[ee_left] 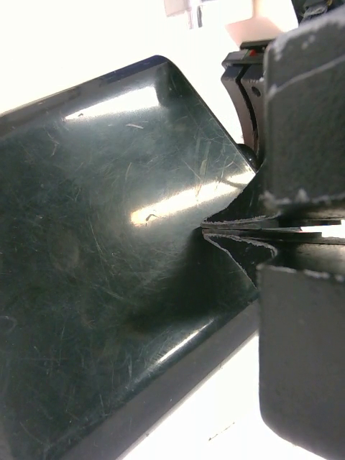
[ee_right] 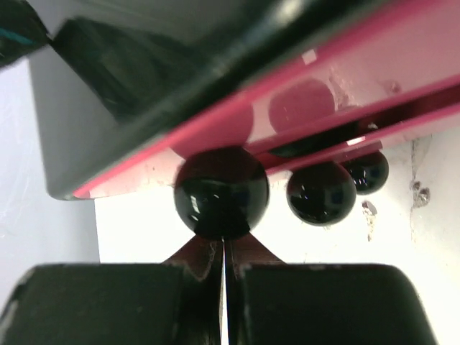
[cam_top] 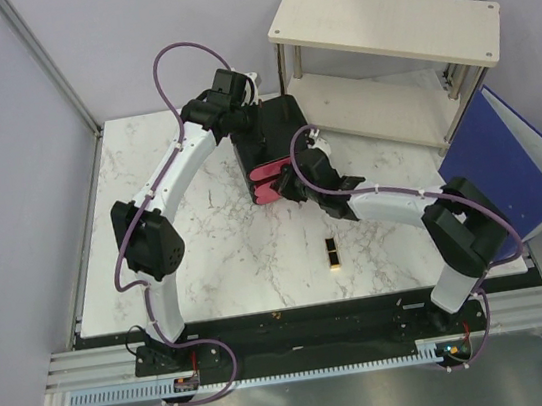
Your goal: Organize the makeup
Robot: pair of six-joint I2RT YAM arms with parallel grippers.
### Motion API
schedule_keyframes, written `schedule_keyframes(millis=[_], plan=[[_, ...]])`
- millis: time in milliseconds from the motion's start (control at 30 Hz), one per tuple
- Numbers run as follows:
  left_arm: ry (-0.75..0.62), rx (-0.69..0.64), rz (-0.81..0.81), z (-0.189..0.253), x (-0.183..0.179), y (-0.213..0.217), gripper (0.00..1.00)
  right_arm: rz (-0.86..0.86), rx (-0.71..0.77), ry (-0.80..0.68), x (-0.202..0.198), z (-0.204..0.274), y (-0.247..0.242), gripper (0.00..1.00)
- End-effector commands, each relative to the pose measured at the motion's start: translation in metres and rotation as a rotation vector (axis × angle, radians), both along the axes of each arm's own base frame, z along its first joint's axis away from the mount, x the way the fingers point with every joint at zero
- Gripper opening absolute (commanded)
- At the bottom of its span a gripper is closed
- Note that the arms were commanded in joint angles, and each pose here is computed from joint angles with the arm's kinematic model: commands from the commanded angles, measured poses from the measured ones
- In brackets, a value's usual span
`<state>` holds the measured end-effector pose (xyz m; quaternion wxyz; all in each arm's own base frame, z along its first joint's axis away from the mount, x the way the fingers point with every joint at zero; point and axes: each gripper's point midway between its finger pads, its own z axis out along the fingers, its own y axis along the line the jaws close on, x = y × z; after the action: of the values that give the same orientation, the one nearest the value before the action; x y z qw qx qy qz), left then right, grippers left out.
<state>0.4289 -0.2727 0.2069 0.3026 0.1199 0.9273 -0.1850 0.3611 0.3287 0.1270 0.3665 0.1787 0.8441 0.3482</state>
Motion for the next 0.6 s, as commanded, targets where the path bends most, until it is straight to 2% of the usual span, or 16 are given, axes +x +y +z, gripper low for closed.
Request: schedule_keyframes(millis=[0,233,467,567], plan=[[0.111,0.102,-0.019,-0.033,-0.022,0.016,0.02,-0.037,0.025,-0.116,0.017,0.045,-0.001,0.0],[0.108,0.1,-0.019,-0.033,-0.02,0.015,0.02,-0.088,0.056,-0.105,0.002,0.067,-0.021,0.0],[0.112,0.095,-0.019,-0.033,-0.02,0.014,0.02,-0.227,0.169,0.062,-0.032,0.025,-0.057,0.0],[0.112,0.095,-0.021,-0.033,-0.021,0.014,0.02,-0.278,0.161,0.1,-0.034,0.01,-0.068,0.0]])
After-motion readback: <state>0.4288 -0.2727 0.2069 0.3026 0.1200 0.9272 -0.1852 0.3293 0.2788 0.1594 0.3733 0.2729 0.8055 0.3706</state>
